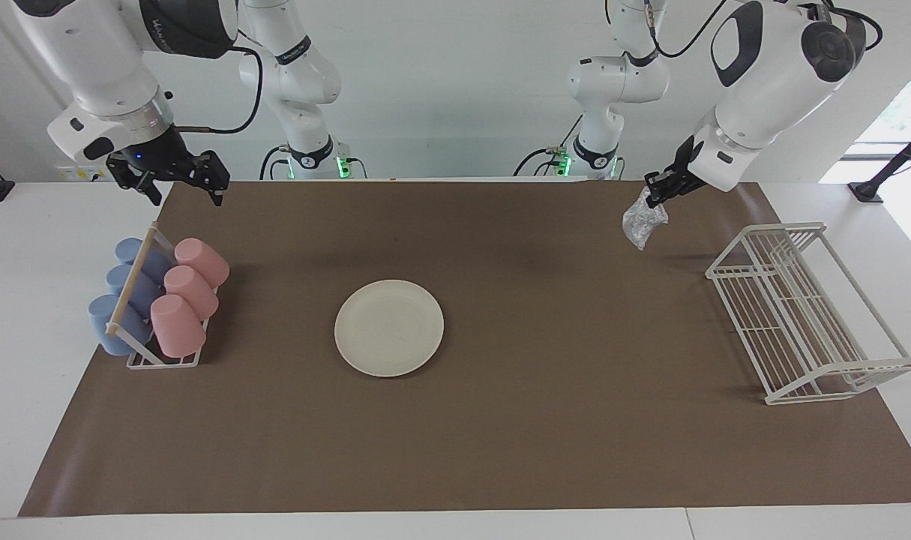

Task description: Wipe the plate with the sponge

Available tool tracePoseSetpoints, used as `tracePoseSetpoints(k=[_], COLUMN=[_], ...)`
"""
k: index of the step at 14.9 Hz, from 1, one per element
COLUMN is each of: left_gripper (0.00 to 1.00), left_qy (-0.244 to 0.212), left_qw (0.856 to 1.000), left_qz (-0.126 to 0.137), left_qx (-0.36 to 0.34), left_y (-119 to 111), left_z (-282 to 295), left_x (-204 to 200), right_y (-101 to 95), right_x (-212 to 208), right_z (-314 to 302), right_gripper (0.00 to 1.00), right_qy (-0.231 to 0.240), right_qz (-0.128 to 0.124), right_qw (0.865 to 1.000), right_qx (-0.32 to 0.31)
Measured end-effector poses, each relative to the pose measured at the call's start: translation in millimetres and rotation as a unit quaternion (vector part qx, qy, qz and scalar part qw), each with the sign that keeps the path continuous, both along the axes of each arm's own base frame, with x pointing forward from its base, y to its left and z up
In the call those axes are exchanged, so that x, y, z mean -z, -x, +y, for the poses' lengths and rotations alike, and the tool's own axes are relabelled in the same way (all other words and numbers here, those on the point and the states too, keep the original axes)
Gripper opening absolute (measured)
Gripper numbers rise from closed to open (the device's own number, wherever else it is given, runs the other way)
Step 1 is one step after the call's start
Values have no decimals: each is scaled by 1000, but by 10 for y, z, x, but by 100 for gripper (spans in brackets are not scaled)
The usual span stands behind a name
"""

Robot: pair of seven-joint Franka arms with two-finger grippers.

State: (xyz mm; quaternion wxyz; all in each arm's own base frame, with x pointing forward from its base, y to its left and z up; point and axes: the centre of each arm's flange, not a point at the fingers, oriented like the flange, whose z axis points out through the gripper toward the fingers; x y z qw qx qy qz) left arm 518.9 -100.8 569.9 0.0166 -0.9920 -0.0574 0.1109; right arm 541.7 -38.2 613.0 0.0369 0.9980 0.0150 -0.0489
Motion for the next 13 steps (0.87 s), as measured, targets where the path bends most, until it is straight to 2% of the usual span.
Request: tracePoseSetpoints(k=[4,7,10,13], left_gripper=[4,4,4,4], left_qy=[-136,-230,-342,-433], left_qw=[990,970,934,894], left_qz=[-27,-51,-70,-62], left_qx=[39,55,71,101], left_y=[-13,-63,-157,-362], left_z=[-40,93,273,296], left_x=[-31,-124,-180,140], right_y=[34,55,58,58], right_x=[4,-26,-28,-25], right_z=[1,14,20,20], right_gripper=[100,100,100,100], right_qy=[0,0,0,0], right_qz=[10,9,9,9], right_qw=[1000,1000,1000,1000], right_qx=[0,-1,-1,-1])
